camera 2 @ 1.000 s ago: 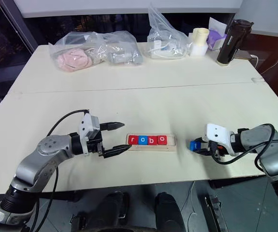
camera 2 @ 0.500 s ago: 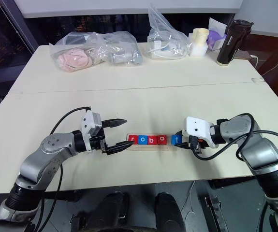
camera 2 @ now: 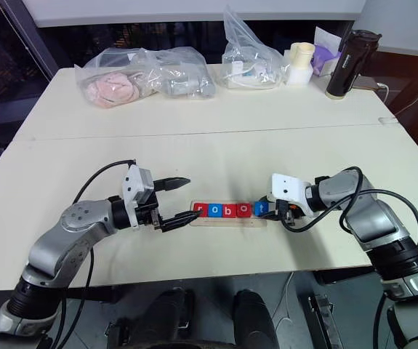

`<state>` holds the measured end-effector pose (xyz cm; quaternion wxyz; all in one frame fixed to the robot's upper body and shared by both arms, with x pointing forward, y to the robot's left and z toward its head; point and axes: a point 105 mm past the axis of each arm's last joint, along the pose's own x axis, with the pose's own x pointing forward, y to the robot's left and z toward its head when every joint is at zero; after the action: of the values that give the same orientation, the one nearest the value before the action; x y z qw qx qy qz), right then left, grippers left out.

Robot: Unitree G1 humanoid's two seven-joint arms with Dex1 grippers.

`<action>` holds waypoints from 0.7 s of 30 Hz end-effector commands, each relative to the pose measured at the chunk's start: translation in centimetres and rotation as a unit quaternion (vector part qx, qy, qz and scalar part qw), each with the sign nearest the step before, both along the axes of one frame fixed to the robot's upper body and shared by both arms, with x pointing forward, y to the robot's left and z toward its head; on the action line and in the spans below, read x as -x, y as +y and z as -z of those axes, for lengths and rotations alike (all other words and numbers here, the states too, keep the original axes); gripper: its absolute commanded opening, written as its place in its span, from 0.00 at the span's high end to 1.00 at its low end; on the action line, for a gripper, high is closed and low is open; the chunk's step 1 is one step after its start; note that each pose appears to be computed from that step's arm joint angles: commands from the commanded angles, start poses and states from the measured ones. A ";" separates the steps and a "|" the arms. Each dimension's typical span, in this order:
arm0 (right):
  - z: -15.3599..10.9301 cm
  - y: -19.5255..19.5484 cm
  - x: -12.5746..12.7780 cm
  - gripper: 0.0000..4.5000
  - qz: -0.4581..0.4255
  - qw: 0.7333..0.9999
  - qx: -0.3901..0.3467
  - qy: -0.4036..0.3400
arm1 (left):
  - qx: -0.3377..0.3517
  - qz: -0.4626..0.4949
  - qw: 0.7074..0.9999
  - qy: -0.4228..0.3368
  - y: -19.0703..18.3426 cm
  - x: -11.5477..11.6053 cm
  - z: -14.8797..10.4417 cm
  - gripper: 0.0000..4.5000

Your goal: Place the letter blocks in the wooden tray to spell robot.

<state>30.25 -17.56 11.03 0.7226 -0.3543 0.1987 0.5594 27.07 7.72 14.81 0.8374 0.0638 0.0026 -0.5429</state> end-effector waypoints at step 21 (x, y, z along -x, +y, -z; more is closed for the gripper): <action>-0.2 0.8 -0.3 0.75 -0.024 1.000 0.008 0.003 | 0.010 -0.009 1.000 -0.014 0.2 0.5 -1.0 0.00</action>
<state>30.50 -16.73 10.74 0.7084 -0.3540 0.2009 0.5766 26.86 7.88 14.69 0.8446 0.0596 0.0072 -0.5320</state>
